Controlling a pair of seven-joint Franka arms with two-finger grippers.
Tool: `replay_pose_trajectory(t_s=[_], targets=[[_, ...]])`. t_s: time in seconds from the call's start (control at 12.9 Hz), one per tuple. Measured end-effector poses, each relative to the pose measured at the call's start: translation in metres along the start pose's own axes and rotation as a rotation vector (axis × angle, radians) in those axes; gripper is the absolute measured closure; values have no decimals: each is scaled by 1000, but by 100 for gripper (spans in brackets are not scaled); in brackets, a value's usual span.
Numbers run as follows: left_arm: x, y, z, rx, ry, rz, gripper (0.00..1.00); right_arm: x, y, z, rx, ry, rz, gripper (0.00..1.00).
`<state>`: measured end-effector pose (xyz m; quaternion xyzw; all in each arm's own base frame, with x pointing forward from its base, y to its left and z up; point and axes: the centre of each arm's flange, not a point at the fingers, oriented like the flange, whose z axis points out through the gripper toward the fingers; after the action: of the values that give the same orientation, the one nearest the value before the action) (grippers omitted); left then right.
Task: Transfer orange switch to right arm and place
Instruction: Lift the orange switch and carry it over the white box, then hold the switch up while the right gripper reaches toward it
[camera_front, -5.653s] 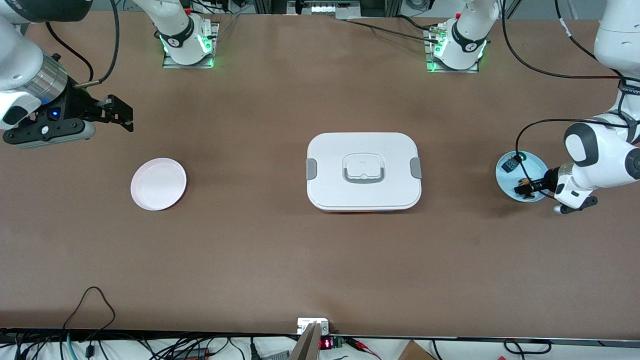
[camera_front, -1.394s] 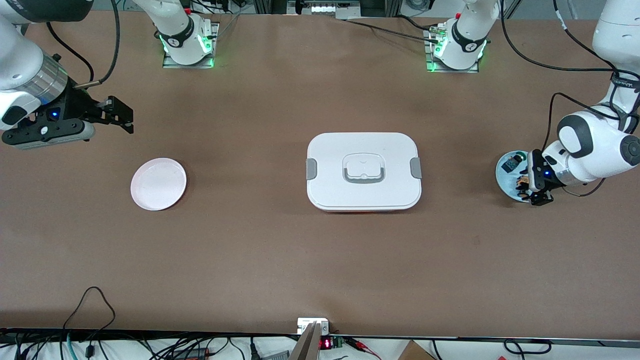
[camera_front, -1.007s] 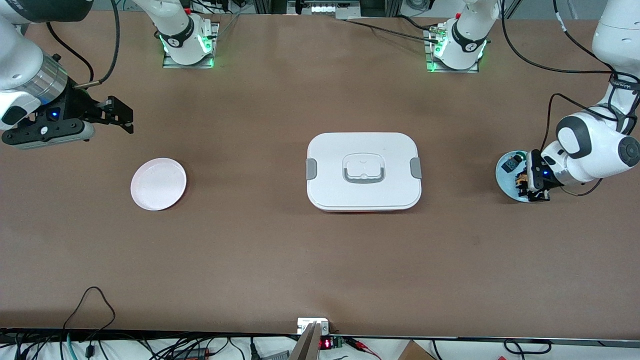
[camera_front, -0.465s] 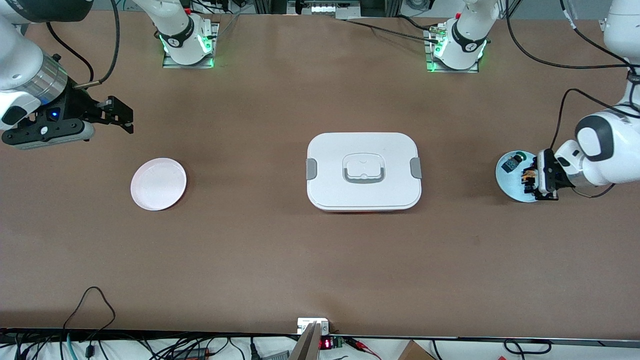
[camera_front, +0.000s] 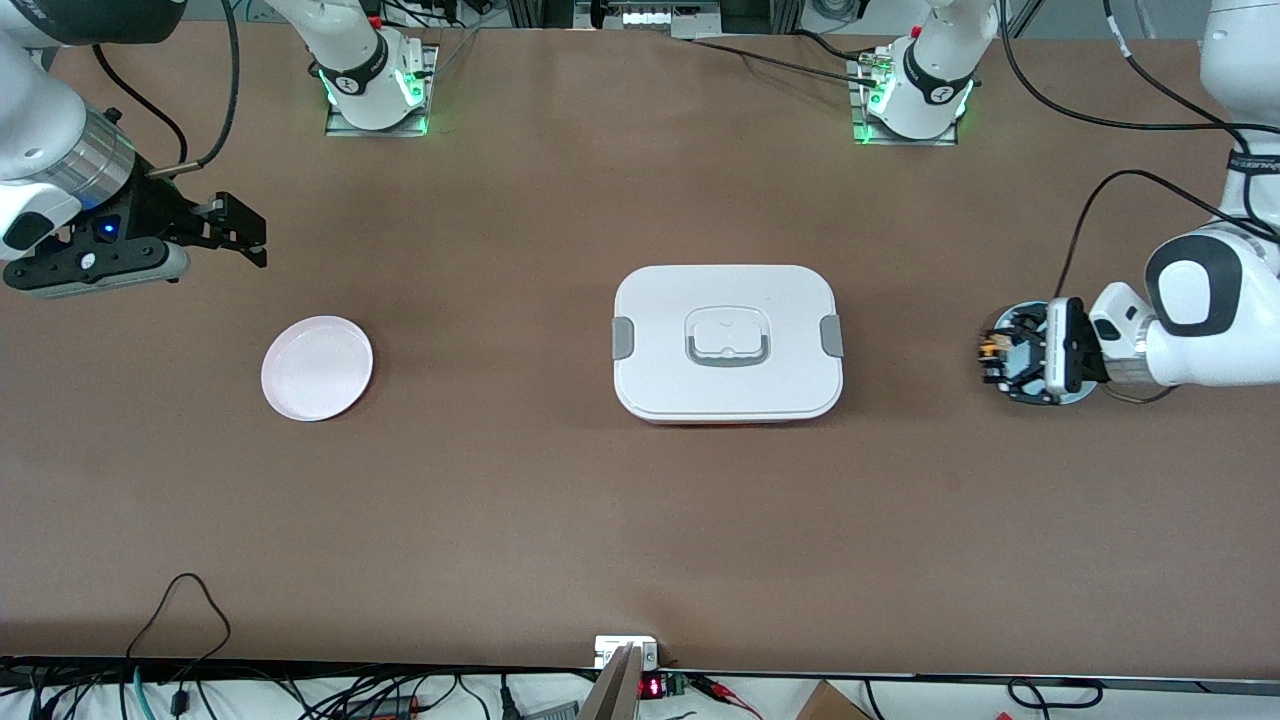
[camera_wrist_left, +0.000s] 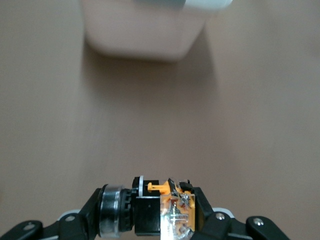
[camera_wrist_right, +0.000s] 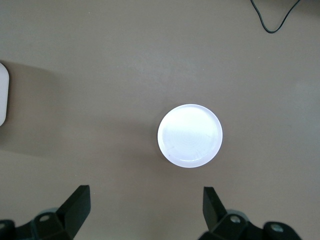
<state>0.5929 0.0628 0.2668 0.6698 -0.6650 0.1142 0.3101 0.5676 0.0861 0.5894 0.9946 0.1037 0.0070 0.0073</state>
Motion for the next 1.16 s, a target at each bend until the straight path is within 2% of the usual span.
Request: replay_pose_trajectory(t_s=[0.31, 0.54, 0.77, 1.01, 1.16], targets=[[83, -5, -1, -79, 242, 69, 26, 0, 0, 0, 0, 1, 0, 0], [136, -9, 9, -87, 415, 100, 26, 2, 0, 3, 1, 0, 0, 0], [208, -10, 40, -114, 584, 126, 26, 11, 1, 10, 3, 27, -1, 0], [263, -10, 64, -105, 683, 133, 26, 12, -3, 14, 21, 14, -24, 0], [296, -9, 82, -85, 722, 126, 26, 9, -18, 16, 33, -15, -112, 0]])
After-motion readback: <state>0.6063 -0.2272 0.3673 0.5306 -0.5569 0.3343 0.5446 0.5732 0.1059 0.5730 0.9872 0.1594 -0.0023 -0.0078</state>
